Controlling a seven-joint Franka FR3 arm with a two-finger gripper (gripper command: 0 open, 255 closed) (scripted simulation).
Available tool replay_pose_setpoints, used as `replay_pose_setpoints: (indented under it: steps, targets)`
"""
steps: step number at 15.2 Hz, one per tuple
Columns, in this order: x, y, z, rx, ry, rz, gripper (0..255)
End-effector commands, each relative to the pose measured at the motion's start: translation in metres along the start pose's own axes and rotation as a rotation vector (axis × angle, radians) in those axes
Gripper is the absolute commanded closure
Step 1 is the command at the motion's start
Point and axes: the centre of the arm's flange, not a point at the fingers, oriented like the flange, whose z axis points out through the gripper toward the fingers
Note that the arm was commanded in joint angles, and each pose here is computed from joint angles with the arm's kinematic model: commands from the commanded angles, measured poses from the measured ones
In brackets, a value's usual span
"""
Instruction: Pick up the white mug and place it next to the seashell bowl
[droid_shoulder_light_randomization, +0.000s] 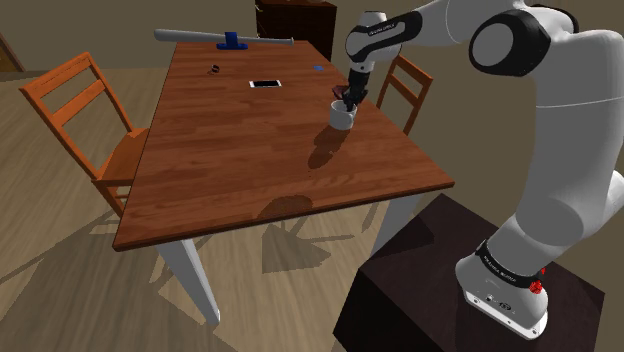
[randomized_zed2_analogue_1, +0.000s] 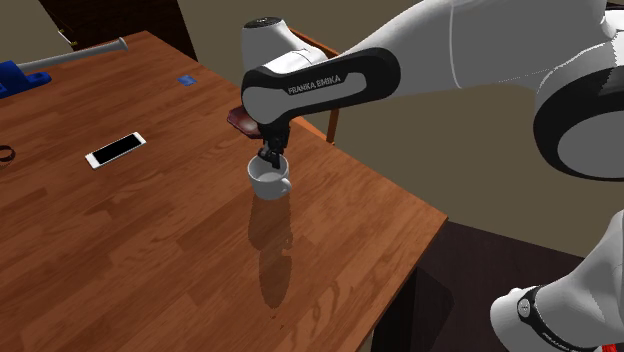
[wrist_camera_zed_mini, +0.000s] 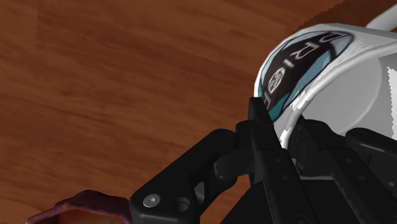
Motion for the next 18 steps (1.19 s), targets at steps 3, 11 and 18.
replay_pose_setpoints:
  steps: [3, 11, 18]
  targets:
    - [0.0, 0.0, 0.0, 0.0, 0.0, 0.0, 0]
    - [0.0, 0.0, -0.05, 0.0, 0.0, 0.0, 0]
    - [0.0, 0.0, -0.05, 0.0, 0.0, 0.0, 0]
